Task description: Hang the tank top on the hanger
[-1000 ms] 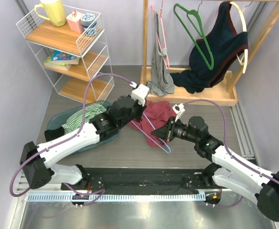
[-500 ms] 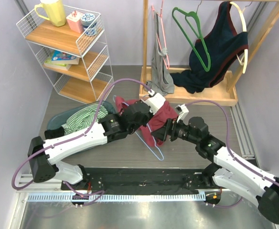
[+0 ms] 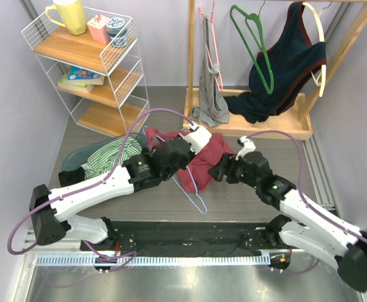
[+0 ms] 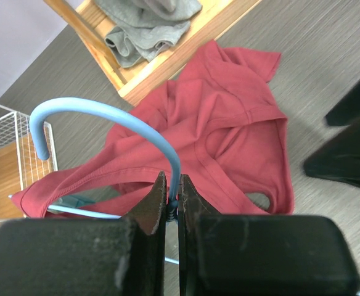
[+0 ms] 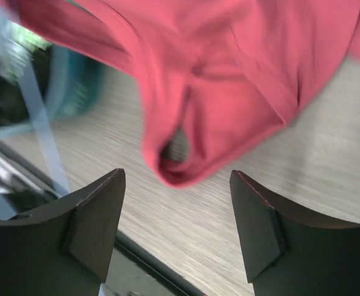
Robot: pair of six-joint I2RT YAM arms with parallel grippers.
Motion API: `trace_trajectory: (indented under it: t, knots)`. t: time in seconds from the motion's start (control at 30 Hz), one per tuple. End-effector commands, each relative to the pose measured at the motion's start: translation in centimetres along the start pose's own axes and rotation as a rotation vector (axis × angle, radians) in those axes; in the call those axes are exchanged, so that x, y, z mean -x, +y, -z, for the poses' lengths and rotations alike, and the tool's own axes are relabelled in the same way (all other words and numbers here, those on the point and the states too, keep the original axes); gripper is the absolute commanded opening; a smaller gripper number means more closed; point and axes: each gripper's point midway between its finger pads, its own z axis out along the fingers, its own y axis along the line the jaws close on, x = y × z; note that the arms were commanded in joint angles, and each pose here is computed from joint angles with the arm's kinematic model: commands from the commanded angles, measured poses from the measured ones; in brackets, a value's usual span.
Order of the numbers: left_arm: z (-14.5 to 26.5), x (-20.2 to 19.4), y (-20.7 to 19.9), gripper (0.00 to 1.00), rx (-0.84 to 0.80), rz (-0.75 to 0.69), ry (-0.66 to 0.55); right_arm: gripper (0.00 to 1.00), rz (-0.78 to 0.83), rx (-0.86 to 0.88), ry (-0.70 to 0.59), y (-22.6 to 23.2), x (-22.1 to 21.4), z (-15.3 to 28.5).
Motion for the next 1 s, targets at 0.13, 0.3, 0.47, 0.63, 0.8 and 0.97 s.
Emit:
trace_trajectory:
  t: [0.13,0.3,0.47,0.63,0.8,0.97]
  knots:
    - [1.3,1.8,0.5,0.0,-0.016,0.027,-0.074,0.72,-0.008,0.008,0.09,0.7,-3.4,-4.3]
    - [1.4,1.8,0.5,0.0,-0.019,0.031,-0.075,0.7,-0.055,-0.068,0.141,0.2,-5.6,-6.3]
    - [1.3,1.6,0.7,0.0,-0.006,0.023,-0.065,0.7,-0.124,-0.059,0.172,1.1,-7.4,-7.5]
    - [1.3,1.6,0.8,0.0,-0.003,0.021,-0.065,0.7,-0.144,-0.073,0.191,0.8,-8.4,-8.6]
    - [1.3,1.4,1.1,0.0,0.017,0.014,-0.06,0.43,-0.151,-0.08,0.211,0.7,-9.1,-9.7]
    - [1.3,1.2,1.9,0.0,0.059,-0.006,-0.051,0.01,-0.111,-0.116,0.16,0.4,-7.2,-9.1]
